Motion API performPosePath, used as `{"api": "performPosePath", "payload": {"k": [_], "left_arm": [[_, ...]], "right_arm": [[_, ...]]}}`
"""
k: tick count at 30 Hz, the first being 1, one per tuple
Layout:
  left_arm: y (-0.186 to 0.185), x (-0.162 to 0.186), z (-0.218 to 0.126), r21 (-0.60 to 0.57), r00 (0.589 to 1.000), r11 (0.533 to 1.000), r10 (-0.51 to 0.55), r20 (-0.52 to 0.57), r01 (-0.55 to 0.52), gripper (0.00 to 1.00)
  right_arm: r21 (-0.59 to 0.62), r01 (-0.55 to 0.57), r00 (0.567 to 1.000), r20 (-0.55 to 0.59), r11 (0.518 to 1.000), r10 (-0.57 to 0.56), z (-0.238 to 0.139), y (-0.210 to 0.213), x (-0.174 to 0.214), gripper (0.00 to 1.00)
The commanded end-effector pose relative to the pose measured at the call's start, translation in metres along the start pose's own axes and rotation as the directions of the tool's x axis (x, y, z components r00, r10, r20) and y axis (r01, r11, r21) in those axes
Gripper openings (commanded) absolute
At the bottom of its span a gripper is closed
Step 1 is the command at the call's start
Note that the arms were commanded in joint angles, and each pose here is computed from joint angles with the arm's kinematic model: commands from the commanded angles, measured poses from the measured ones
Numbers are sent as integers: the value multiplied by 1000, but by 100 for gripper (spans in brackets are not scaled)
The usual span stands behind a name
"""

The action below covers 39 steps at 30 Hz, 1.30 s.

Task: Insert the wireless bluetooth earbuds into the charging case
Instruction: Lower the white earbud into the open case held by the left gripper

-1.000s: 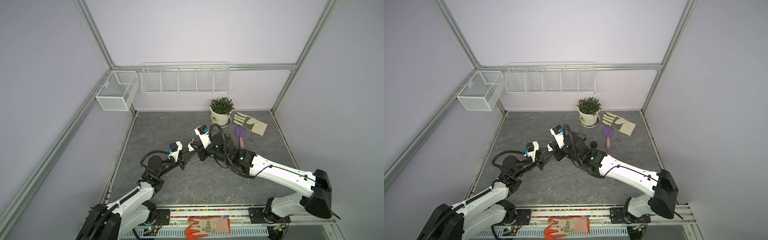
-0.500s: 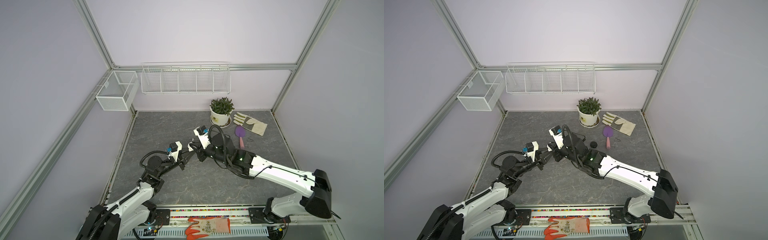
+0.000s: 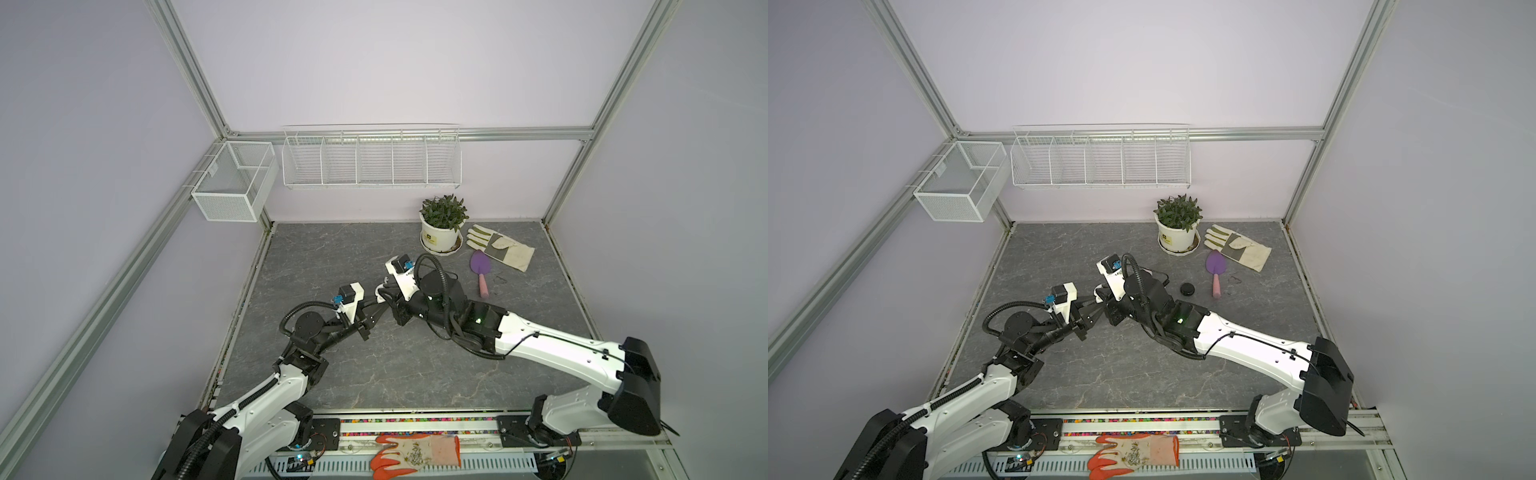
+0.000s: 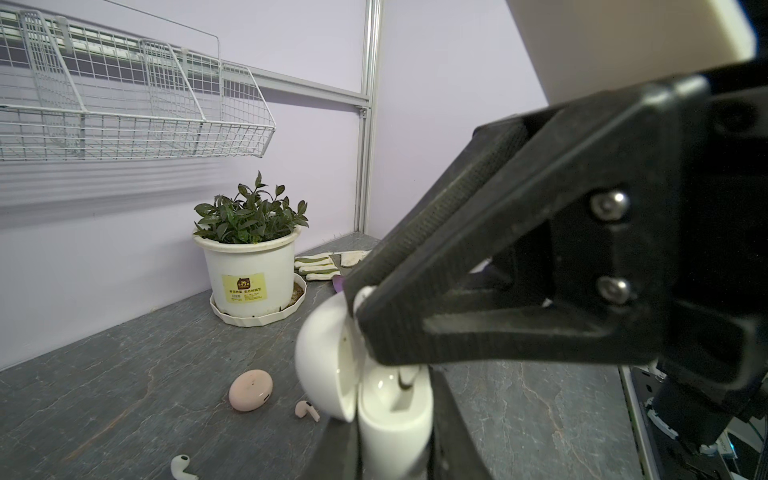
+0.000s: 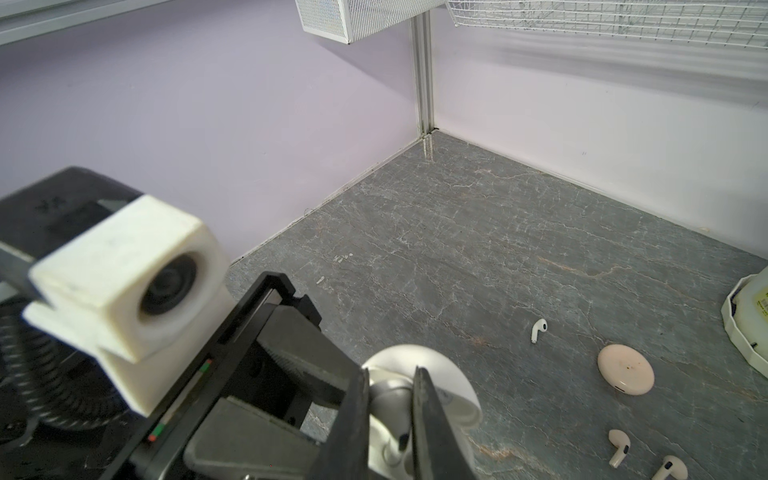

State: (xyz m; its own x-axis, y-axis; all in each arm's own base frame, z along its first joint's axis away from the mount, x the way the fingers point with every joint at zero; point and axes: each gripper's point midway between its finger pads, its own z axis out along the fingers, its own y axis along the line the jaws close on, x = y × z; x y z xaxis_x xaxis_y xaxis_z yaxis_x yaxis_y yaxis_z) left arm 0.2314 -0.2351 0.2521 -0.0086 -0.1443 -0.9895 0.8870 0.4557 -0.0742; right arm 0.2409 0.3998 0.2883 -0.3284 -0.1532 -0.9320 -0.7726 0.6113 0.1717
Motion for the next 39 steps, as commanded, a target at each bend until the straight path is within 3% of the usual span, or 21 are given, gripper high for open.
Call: {"api": "performPosePath", "payload": {"k": [1, 27, 31, 39], "left_arm": [[-3, -3, -2, 7, 1000, 1000, 10, 17, -10, 0], [-3, -5, -2, 1, 1000, 1000, 15, 19, -15, 0], [-3, -5, -3, 1, 1000, 1000, 11, 19, -11, 0], [-3, 1, -4, 0, 1000, 1000, -12, 2, 12, 0]], "right_arm": [[6, 22, 1000, 9, 1000, -22, 3, 1, 4, 16], [0, 35, 999, -31, 999, -35, 7, 4, 11, 28], [3, 37, 999, -31, 999, -37, -1, 5, 2, 37], [-62, 11, 1000, -21, 998, -13, -41, 14, -21, 39]]}}
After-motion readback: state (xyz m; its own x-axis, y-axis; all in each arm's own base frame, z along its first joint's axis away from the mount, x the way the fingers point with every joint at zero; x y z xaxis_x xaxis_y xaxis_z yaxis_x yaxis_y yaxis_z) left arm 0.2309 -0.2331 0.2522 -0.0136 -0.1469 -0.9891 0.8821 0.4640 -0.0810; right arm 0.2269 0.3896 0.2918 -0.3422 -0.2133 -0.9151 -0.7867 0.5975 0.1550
